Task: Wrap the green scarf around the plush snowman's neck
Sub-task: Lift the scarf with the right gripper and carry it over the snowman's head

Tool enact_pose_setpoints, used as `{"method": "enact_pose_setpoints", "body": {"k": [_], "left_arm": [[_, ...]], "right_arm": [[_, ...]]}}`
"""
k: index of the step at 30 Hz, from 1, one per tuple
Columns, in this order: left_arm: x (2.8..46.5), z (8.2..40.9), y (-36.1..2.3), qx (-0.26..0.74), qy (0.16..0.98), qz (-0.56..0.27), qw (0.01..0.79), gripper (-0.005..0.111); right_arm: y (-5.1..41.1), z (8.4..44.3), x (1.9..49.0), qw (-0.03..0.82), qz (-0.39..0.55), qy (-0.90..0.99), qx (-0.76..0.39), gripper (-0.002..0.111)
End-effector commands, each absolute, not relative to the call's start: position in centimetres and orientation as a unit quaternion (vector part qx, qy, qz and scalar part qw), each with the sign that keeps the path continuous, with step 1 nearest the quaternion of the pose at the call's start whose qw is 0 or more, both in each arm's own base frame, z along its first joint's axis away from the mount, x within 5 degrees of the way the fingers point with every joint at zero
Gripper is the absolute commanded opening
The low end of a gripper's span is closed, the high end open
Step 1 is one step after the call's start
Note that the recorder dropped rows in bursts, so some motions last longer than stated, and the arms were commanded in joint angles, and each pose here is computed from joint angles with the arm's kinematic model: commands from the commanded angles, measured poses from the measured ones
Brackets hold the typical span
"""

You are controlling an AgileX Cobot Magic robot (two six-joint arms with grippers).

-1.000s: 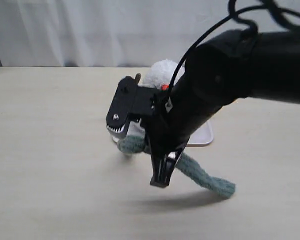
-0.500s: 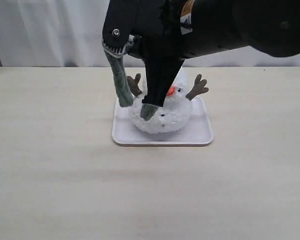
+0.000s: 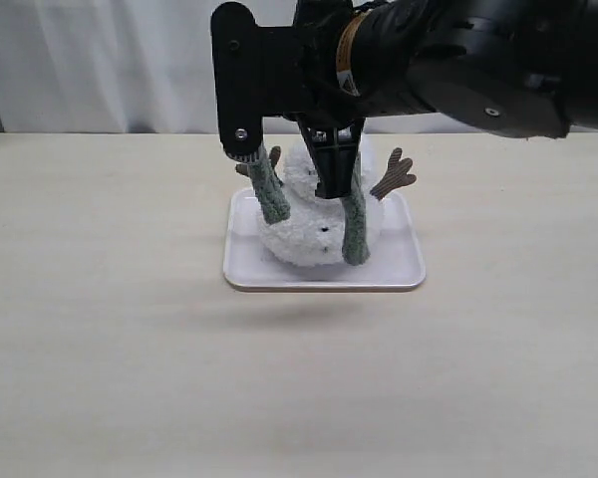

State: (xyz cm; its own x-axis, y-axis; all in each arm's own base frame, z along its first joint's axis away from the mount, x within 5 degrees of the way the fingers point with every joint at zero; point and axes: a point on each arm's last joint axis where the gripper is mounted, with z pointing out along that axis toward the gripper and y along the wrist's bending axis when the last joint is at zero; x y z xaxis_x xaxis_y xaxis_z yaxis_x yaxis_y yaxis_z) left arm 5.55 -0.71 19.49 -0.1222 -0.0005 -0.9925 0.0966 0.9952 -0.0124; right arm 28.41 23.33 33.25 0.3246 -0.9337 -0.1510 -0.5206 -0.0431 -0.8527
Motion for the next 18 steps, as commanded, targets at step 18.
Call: {"method": "enact_pose_setpoints", "body": {"k": [18], "left_arm": [[5.6,19.5,-0.7,0.033,0.744,-0.039,0.666,0.0]], "right_arm": [[19.7,29.9,34.9,0.433,-0.29,0.511,-0.683,0.004]]}}
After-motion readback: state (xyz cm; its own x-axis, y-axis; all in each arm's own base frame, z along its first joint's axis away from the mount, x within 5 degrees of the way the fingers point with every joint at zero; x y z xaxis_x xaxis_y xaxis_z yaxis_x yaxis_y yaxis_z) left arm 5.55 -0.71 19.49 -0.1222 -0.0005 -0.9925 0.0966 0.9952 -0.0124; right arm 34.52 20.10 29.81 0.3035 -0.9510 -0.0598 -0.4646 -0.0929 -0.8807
